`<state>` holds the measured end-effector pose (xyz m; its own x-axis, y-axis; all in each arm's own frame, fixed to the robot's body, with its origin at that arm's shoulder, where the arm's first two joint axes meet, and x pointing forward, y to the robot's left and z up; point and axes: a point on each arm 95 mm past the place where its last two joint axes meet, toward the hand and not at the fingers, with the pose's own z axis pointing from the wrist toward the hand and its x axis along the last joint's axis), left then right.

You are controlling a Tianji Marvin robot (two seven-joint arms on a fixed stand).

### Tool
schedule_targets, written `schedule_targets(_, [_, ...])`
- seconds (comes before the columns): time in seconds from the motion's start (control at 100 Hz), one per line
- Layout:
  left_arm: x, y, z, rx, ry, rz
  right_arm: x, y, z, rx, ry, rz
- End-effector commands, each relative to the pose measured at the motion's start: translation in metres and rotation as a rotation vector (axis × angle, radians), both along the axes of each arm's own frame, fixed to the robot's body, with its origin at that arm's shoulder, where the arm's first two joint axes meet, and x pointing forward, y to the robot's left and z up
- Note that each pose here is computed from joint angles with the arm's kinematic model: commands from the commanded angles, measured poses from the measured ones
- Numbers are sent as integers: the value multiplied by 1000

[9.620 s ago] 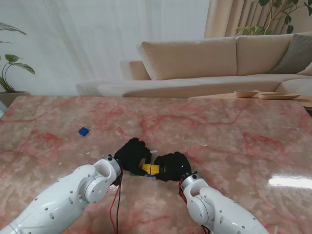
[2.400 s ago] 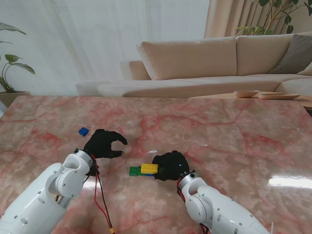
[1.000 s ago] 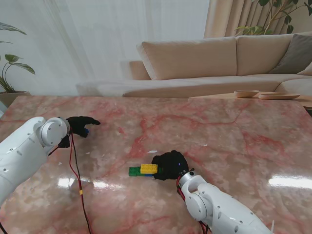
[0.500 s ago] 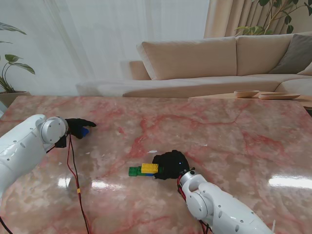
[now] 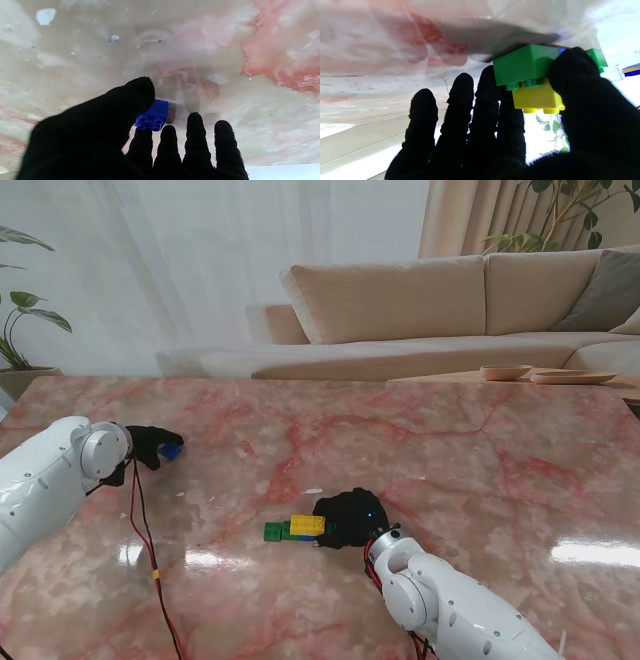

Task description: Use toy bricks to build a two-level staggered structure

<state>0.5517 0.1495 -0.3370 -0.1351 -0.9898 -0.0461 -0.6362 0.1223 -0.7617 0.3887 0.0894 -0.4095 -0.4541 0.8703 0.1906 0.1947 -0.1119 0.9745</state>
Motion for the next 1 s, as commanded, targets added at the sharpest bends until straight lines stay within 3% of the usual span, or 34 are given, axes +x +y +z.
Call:
schedule_targets(0.0, [-5, 9, -4, 15, 7, 12, -3, -1, -6, -6, 26, 0])
schedule_targets(0.51, [-15, 21, -21, 74, -38, -15, -4, 1, -6, -3, 28, 9])
schedule_targets(0.99, [-19, 23, -31, 31, -95, -33, -3, 3, -6, -1, 28, 11])
